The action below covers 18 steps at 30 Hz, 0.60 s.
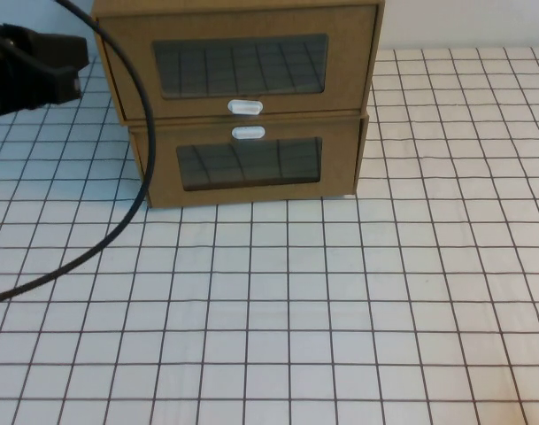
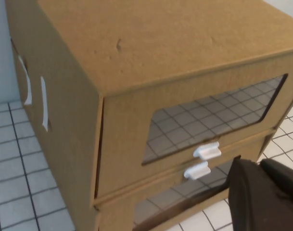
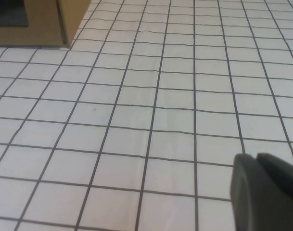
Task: Open the shoe box
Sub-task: 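Pull the top drawer of the cardboard box fully open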
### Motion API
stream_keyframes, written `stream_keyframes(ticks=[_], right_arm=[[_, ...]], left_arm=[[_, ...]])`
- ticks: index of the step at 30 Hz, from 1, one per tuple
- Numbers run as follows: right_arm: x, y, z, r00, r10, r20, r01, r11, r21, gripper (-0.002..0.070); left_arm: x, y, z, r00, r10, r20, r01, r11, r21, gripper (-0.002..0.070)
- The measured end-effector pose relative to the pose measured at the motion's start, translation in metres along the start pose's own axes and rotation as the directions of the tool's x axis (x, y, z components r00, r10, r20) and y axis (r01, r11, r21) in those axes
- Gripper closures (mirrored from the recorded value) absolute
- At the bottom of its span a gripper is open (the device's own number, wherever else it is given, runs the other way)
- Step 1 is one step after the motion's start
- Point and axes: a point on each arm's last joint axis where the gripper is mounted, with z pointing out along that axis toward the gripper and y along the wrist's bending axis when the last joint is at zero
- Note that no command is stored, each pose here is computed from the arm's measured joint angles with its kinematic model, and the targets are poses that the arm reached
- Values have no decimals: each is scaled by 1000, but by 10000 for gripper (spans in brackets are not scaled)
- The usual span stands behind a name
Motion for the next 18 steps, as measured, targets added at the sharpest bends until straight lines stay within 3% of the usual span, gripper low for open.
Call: stream_keyframes(ticks=[5, 8, 13, 18], right_arm=[[-3, 0, 0, 1000, -2, 30, 2, 1000, 4, 689], [-12, 0, -1, 991, 43, 130, -43, 999, -2, 689], [-26, 0, -4, 907, 323, 268, -310, 946, -92, 689], [-33, -3, -6, 819, 469, 331, -449, 883, -140, 689]], left_arm=[[-19, 4, 15, 1000, 24, 0, -24, 999, 43, 677], [-36, 7, 29, 999, 42, -11, -41, 994, 97, 677], [-70, 14, 52, 998, 61, 9, -61, 986, 155, 677], [-93, 21, 75, 998, 65, 8, -65, 973, 220, 677]])
